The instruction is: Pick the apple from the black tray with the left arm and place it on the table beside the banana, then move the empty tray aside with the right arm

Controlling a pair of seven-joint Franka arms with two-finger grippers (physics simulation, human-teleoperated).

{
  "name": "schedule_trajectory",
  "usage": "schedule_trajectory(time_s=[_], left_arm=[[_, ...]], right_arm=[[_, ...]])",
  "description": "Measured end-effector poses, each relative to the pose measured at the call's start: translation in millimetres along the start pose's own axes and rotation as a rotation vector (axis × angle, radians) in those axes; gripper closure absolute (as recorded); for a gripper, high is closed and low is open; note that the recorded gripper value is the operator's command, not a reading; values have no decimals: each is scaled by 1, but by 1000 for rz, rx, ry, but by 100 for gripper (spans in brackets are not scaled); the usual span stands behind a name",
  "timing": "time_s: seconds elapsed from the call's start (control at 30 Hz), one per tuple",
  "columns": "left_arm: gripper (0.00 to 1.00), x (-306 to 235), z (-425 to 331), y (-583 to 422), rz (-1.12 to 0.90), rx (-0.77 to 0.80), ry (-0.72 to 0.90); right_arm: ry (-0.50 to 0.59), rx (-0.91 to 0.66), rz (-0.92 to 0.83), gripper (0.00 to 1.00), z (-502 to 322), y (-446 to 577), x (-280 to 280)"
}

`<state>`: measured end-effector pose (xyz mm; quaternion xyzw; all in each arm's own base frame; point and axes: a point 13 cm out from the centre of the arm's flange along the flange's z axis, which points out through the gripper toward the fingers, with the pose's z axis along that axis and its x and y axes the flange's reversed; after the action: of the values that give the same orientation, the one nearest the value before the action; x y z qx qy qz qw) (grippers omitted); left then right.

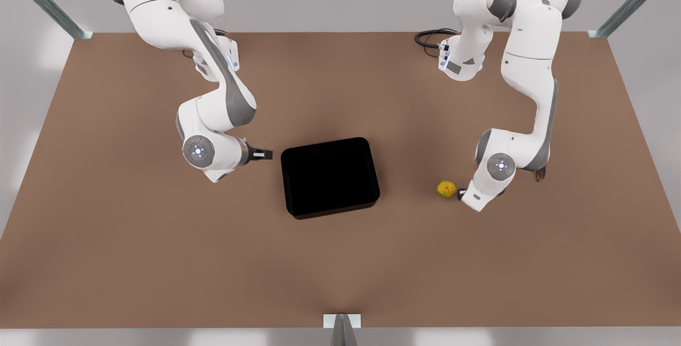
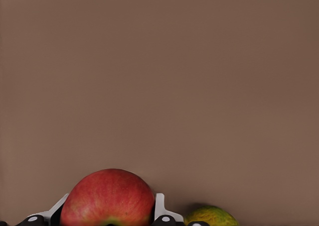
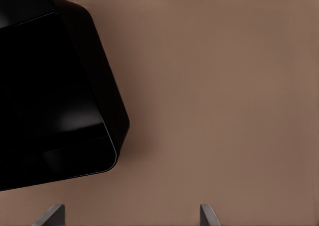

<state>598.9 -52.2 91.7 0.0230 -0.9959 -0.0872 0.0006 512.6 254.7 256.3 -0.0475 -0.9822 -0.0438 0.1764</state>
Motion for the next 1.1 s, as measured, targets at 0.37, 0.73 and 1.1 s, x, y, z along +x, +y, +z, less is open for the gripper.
schedule_trajectory(time_s=[0.37,0.73,1.1], left_arm=[[0,-45,-155,17,108,26,-217],[0,-72,-346,35,55,223,-138],[0,-72,-303,76,89,235,-10]], right_arm=[[-242,1,50,0,1,45,-47],[-309,-11,55,0,48,105,-63],[-339,20,89,0,93,101,-88]])
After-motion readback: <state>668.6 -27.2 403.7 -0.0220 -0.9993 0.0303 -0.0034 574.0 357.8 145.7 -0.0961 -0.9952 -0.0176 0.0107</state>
